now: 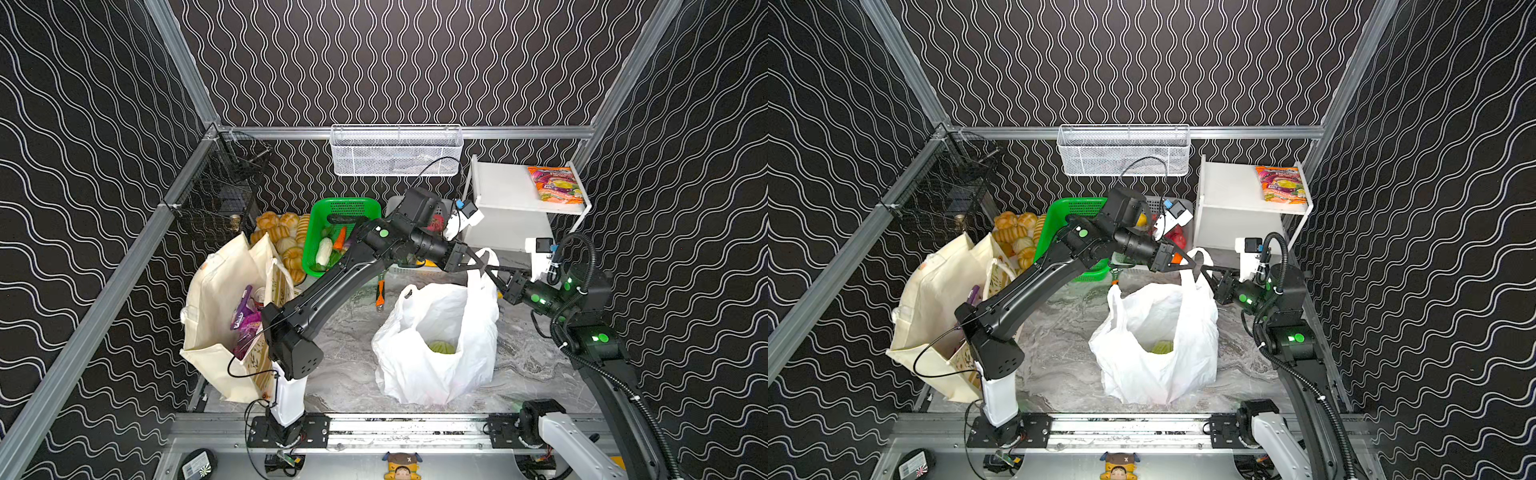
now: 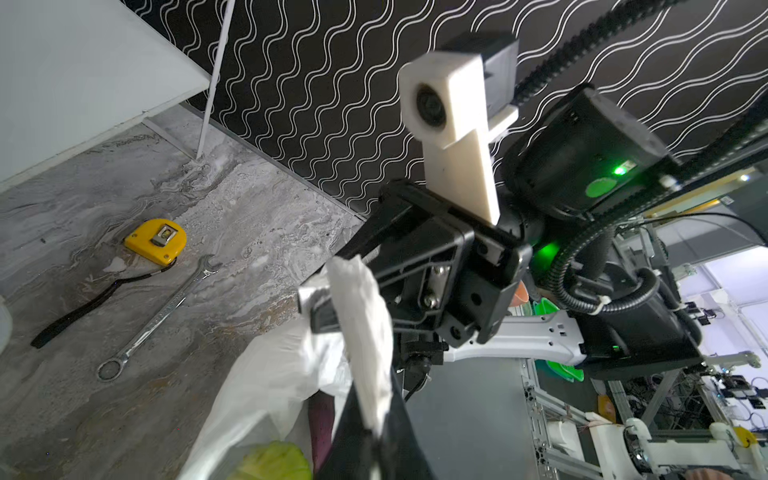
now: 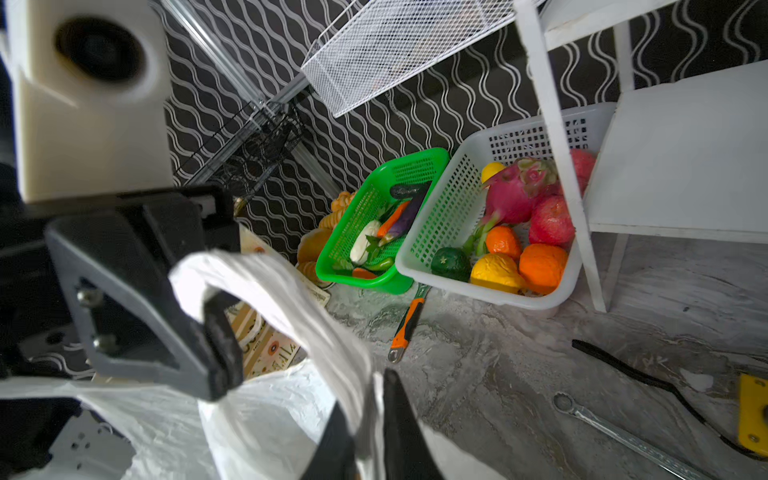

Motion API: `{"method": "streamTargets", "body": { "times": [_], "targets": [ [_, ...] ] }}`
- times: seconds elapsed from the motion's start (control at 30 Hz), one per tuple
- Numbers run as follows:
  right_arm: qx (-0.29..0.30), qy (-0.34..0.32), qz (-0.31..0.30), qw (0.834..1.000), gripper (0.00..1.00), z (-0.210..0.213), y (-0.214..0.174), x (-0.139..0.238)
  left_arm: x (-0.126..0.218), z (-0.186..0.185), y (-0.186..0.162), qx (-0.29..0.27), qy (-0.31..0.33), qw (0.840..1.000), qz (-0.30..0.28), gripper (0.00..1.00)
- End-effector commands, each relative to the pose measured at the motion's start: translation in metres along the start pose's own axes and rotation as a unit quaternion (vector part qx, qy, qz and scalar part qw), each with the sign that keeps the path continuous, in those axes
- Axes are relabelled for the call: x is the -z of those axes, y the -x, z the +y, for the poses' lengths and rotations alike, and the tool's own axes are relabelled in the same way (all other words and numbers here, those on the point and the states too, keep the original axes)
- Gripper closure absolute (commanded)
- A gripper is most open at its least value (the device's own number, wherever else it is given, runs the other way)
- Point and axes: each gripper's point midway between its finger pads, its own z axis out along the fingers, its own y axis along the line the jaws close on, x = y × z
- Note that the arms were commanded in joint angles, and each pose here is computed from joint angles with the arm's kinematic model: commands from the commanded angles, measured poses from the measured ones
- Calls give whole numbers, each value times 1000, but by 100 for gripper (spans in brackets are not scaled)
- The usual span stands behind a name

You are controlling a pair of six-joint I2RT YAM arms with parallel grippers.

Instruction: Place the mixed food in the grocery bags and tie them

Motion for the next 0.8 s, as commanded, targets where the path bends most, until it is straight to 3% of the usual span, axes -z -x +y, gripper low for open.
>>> {"method": "streamTargets", "body": {
  "times": [0.0, 0.1, 0.33, 0.5, 0.6, 0.7, 0.77],
  "targets": [
    [79, 123, 29, 989, 63, 46, -7, 8, 8, -15, 16, -8, -19, 999, -29, 100],
    [111, 174, 36, 978, 49, 65, -7, 14, 10, -24, 16, -4, -38, 999, -27, 100],
    [198, 156, 21, 968, 28, 57, -4, 8, 16, -36, 13, -6, -59, 998, -17, 100],
    [278, 151, -2, 949, 10, 57, 3, 7, 23, -44, 12, -14, -60, 998, -18, 100],
    [299, 169, -12, 939, 6, 62, 6, 7, 25, -45, 11, -17, -59, 998, -17, 100],
    [312, 235, -3, 920, 4, 80, -2, 13, 26, -45, 10, -17, -53, 998, -14, 100],
    [307, 243, -7, 920, 2, 81, 0, 12, 27, -46, 9, -18, -56, 998, -13, 100]
  ]
}}
